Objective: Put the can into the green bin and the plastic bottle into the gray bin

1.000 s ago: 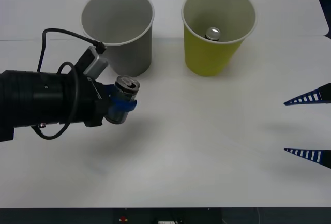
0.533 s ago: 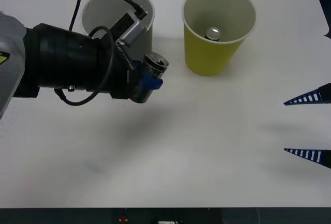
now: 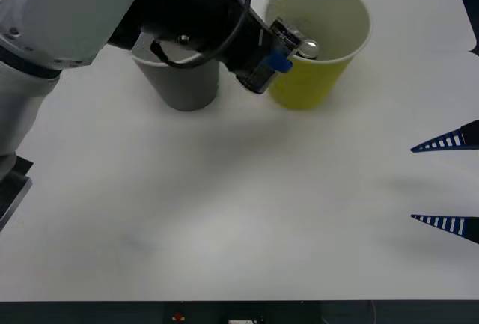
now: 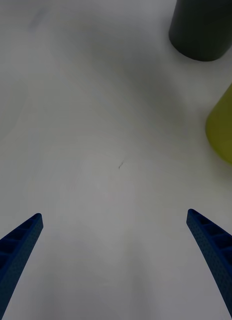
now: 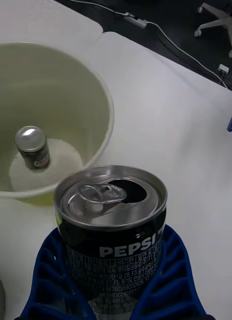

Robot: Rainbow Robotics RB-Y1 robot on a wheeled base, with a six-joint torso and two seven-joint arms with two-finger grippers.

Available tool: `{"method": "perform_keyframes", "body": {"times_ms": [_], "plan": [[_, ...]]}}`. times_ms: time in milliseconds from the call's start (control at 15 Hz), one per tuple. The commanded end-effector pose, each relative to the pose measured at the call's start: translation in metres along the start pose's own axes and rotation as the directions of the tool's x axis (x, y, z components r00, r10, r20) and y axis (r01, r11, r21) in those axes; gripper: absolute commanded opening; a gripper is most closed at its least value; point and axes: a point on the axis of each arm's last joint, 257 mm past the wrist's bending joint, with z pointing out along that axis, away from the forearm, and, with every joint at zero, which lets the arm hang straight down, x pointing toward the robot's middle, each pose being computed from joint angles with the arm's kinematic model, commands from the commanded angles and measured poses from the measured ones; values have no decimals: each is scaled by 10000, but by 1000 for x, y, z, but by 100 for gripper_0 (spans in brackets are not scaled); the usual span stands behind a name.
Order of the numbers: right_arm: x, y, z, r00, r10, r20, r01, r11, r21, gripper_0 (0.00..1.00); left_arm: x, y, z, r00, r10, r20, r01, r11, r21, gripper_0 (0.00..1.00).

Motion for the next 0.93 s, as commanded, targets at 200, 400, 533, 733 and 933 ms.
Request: {"method": "perform_keyframes", "body": {"times_ms": [200, 400, 533, 733, 933], "plan": [[0, 0, 0, 10000, 0, 0, 0, 10000, 0, 100, -48, 21, 23, 9989, 178, -445, -209, 9974, -690, 0], [0, 0, 0, 10000, 0, 0, 0, 10000, 0, 100, -74, 32, 42, 9985, 5, -545, -70, 9927, -1205, 0], [0, 0, 0, 10000, 0, 0, 0, 10000, 0, 100, -89, 40, 50, 9990, -85, -443, 18, 9888, -1495, 0], [0, 0, 0, 10000, 0, 0, 0, 10000, 0, 100, -108, 49, 64, 9989, -420, -206, 378, 9842, -1729, 0], [0, 0, 0, 10000, 0, 0, 0, 10000, 0, 100, -115, 59, 77, 9990, -458, 3, 449, 9782, -2026, 0]]}}
